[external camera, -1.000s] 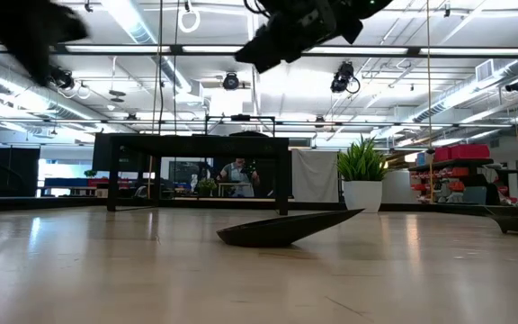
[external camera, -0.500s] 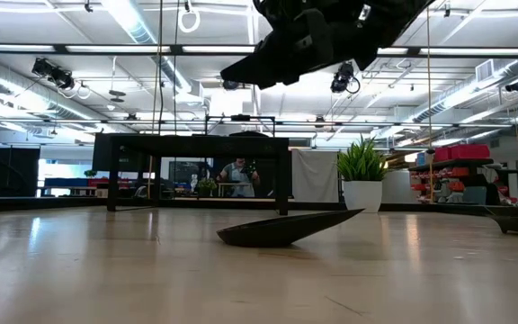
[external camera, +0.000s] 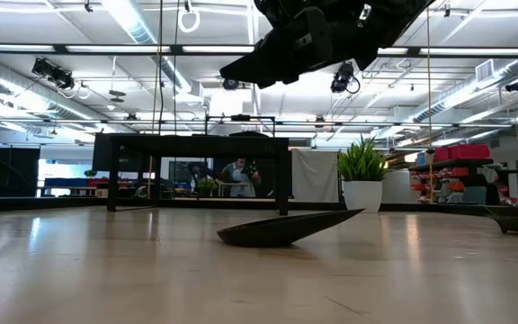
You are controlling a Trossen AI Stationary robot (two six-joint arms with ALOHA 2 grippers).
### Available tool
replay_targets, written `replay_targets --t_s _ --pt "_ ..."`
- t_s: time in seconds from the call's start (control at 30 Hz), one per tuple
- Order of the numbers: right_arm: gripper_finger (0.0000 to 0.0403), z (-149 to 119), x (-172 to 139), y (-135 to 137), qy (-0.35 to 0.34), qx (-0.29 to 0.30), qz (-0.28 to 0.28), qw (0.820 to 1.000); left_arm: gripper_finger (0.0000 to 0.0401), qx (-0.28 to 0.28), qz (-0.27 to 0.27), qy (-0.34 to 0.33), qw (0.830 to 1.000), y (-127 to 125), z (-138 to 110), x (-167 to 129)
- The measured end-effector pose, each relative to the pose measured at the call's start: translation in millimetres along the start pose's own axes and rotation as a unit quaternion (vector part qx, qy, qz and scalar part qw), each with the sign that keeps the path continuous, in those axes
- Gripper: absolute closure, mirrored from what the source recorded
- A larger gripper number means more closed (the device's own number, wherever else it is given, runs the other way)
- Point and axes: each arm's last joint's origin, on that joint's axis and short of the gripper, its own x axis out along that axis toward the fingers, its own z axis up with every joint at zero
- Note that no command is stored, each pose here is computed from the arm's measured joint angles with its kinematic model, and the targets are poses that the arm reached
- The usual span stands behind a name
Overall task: Pick & Place Mini shaped plates
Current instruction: Stack the black drop-shaped plate on top of the drop-shaped plate on the shelf
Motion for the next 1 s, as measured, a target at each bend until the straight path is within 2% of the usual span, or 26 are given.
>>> replay_targets --t_s 0.23,0.43,0.57,0.67,0.77,0.87,0.93,1.0 --pt "0.0392 0 0 0 -0.001 0.0 0.0 1.0 0.0264 0.002 -0.012 -0.019 1.0 13 16 20" --pt "0.0392 1 0 -1 -0.007 -0.003 -0.003 1.0 0.0289 0.059 -0.026 -0.08 0.995 14 26 27" --pt "0.0392 3 0 -1 -0.016 -0.003 -0.005 1.0 0.0299 0.137 -0.048 -0.148 0.978 11 34 28" --pt "0.0392 5 0 -2 -0.026 0.008 -0.008 1.0 0.0302 0.185 -0.046 -0.195 0.962 8 42 26" --pt "0.0392 5 0 -2 -0.028 0.015 -0.009 0.999 0.0302 0.215 -0.043 -0.237 0.946 5 51 24" --pt "0.0392 5 0 -2 -0.028 0.015 -0.009 0.999 0.0302 0.215 -0.054 -0.28 0.934 -2 60 21" --pt "0.0392 5 0 -2 -0.028 0.015 -0.009 0.999 0.0297 0.2 -0.051 -0.277 0.938 -7 66 19" --pt "0.0392 5 0 -2 -0.028 0.018 -0.009 0.999 0.0286 0.187 -0.042 -0.24 0.952 -11 71 16"
